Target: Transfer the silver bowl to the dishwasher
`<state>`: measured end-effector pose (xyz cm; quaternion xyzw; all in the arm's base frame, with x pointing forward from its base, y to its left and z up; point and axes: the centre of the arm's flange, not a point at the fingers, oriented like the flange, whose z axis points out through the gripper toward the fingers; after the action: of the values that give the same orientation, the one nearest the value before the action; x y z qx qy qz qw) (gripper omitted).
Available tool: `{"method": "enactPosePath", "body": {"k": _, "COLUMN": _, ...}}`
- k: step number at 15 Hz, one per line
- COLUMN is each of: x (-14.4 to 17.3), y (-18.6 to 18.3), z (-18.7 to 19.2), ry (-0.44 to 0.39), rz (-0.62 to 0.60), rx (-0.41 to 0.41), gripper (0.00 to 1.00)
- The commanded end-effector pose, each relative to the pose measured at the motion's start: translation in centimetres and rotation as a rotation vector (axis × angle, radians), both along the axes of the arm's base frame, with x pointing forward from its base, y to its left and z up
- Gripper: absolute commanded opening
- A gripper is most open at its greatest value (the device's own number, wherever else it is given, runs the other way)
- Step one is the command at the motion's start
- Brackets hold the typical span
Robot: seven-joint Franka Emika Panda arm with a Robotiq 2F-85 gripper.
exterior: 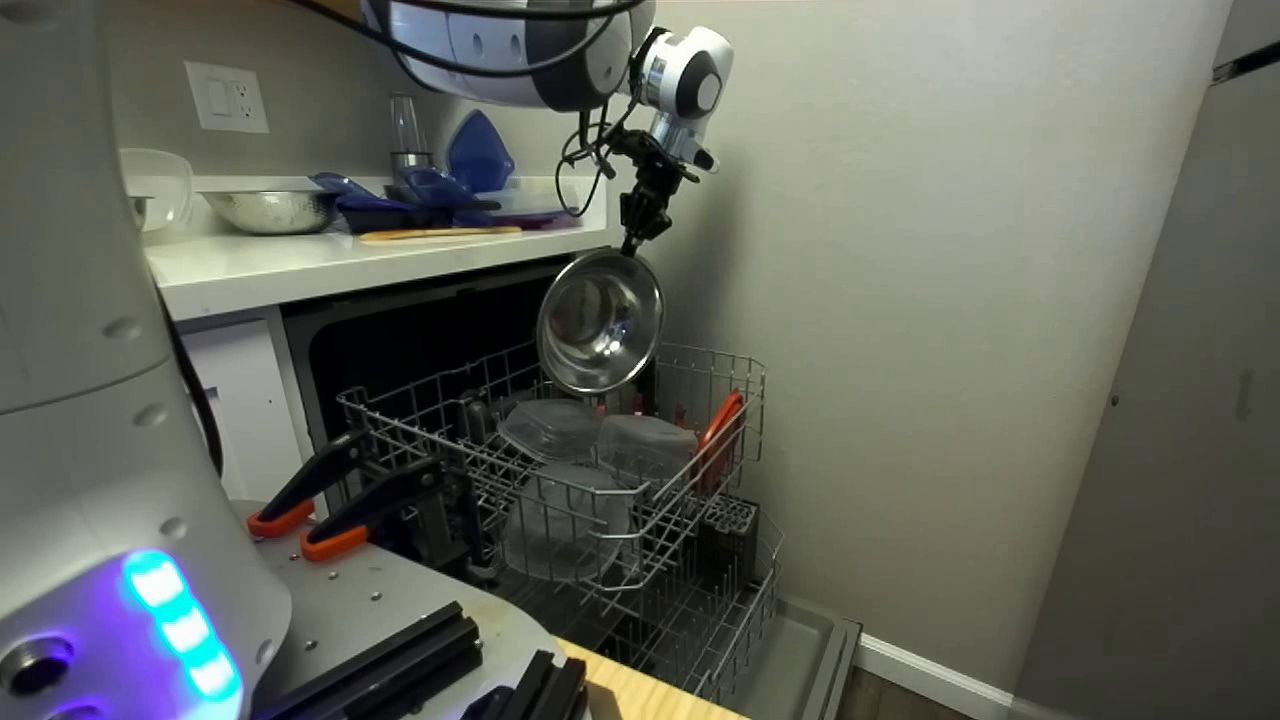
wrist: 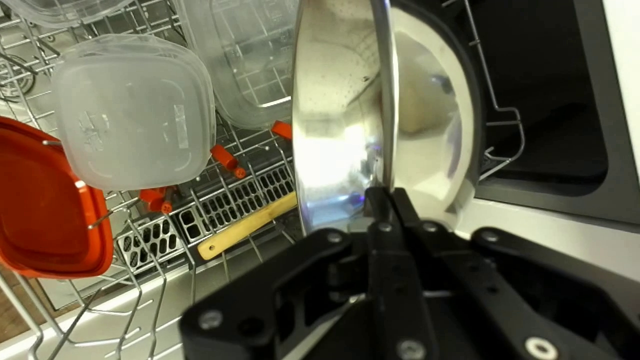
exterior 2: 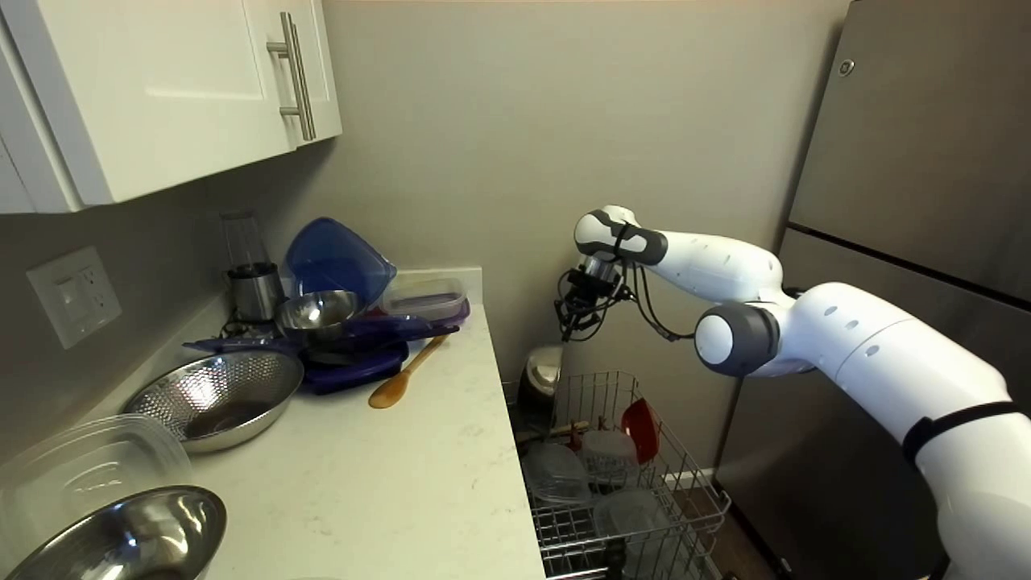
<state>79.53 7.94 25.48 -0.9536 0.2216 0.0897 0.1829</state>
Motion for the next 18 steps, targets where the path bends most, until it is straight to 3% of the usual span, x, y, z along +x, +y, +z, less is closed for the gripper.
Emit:
{"method": "enactPosePath", "body": {"k": 1, "x": -1.8, "y": -0.2, "z": 1.4, "ry": -0.044, "rz": 0.088, "rx": 0.133, "gripper": 0.01}}
{"method": "enactPosePath", "body": {"k": 9, "x": -1.3, "y": 2.6, "z": 2.3, "ry": -0.070, "rz": 0.300, "rx": 0.215, "gripper": 0.01}}
{"method": "enactPosePath", "body": {"k": 14, "x": -1.5, "y": 4.1, "z": 1.5, "ry": -0.083, "rz": 0.452, "rx": 0.338, "gripper": 0.01}}
{"method": "enactPosePath", "body": {"k": 18, "x": -2.0, "y": 2.5, "z": -1.5, "ry": -0.044, "rz": 0.437, "rx": 0.334, "gripper": 0.01}}
